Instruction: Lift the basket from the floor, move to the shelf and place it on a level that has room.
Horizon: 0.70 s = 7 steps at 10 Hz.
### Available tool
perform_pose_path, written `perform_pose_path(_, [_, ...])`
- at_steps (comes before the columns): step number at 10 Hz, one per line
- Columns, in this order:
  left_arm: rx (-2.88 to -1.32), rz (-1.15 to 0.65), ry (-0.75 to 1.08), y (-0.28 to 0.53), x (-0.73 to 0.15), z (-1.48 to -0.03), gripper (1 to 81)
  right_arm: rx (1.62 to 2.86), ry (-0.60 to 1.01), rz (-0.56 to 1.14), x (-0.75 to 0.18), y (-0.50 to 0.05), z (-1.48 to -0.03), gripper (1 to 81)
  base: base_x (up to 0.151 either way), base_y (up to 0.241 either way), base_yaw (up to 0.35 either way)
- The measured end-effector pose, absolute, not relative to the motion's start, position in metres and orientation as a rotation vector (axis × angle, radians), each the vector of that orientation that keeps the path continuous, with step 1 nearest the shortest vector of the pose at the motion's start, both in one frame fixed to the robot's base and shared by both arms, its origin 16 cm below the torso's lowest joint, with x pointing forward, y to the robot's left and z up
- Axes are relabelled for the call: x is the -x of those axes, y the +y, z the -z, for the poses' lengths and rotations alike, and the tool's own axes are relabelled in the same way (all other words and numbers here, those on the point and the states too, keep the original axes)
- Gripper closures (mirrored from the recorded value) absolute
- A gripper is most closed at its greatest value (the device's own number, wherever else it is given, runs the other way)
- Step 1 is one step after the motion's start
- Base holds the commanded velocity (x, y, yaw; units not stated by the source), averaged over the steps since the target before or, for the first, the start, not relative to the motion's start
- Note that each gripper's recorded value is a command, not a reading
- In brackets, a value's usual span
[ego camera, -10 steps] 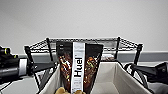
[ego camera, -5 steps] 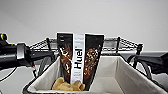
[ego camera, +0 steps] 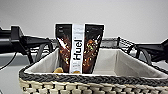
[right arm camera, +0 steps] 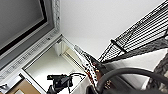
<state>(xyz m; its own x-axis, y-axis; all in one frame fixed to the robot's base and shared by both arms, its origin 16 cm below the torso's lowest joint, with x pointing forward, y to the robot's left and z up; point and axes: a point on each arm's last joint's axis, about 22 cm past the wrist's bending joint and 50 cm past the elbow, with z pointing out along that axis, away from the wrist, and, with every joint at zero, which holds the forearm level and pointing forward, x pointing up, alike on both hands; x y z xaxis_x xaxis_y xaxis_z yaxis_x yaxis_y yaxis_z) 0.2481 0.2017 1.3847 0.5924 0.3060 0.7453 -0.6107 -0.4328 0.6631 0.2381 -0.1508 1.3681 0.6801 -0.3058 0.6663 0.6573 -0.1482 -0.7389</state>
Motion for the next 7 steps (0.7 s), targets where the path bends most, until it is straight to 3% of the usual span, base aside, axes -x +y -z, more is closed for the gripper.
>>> perform_pose_path(7, [-1.748, -1.040, -0.248, 0.191, -0.287, -1.426, 81.1, 1.504, -0.337, 0.874, -0.278, -0.150, -1.419, 81.1, 0.000, 0.000, 0.000])
